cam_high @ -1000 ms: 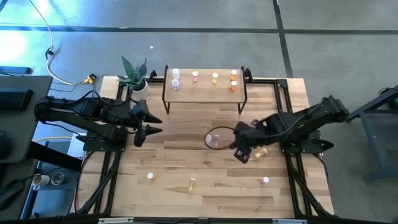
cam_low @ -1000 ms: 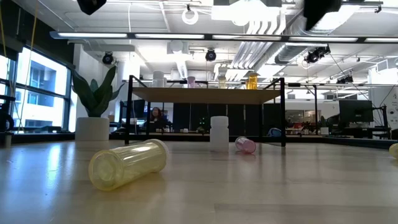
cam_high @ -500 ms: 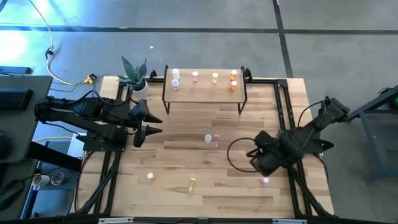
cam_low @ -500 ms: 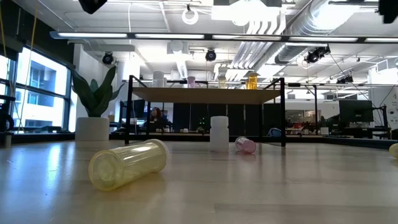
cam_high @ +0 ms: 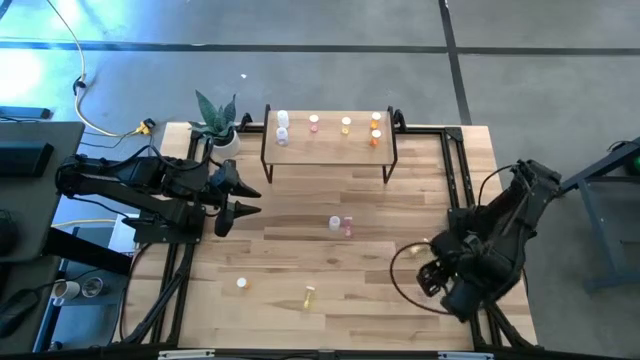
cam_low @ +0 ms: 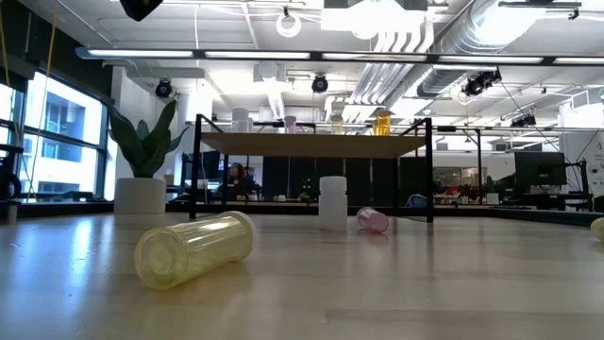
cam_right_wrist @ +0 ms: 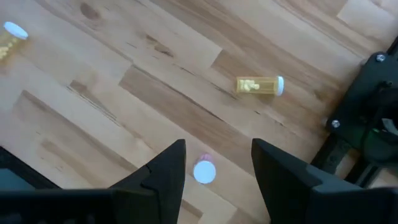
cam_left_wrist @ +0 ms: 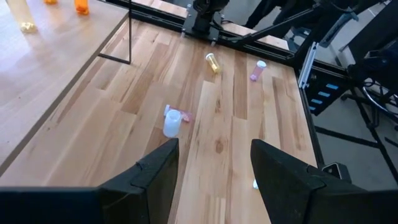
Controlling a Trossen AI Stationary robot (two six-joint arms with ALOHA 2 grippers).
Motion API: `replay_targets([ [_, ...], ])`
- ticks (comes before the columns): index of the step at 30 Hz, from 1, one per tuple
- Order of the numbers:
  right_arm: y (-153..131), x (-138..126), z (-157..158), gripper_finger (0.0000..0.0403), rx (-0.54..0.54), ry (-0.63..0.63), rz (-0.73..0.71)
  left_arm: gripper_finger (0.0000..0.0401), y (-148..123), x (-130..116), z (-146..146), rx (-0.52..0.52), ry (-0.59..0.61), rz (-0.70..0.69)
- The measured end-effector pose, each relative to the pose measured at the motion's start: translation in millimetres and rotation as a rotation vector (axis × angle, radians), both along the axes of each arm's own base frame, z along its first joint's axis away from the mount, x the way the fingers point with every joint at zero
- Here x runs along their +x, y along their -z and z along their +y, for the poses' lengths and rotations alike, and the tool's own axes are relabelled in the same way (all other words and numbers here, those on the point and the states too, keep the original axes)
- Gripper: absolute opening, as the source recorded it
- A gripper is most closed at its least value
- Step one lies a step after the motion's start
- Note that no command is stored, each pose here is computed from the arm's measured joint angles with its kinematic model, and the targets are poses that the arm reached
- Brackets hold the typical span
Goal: Pick and place medicine bottles onto shelf by color
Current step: Put the right pink pill bottle aligned with the other pink pill bottle on the shelf
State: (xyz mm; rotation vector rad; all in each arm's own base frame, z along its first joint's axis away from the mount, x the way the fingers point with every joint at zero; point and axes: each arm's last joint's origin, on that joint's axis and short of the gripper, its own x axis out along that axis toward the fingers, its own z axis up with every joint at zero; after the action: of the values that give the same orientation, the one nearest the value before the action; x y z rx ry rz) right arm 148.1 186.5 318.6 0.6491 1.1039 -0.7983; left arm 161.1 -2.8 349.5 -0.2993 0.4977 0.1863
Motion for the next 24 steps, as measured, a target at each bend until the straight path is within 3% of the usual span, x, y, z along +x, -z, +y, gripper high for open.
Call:
replay_targets([
  [13,28,-14,44,0.0174,-0.018,0.07,-0.021,0.0188,-10,5,0,0.02,0.009,-0.108],
  [24,49,-11,44,0.0174,-0.045,0.161,0.047,0.0188,-15,7,1,0.038,-0.011,-0.163],
])
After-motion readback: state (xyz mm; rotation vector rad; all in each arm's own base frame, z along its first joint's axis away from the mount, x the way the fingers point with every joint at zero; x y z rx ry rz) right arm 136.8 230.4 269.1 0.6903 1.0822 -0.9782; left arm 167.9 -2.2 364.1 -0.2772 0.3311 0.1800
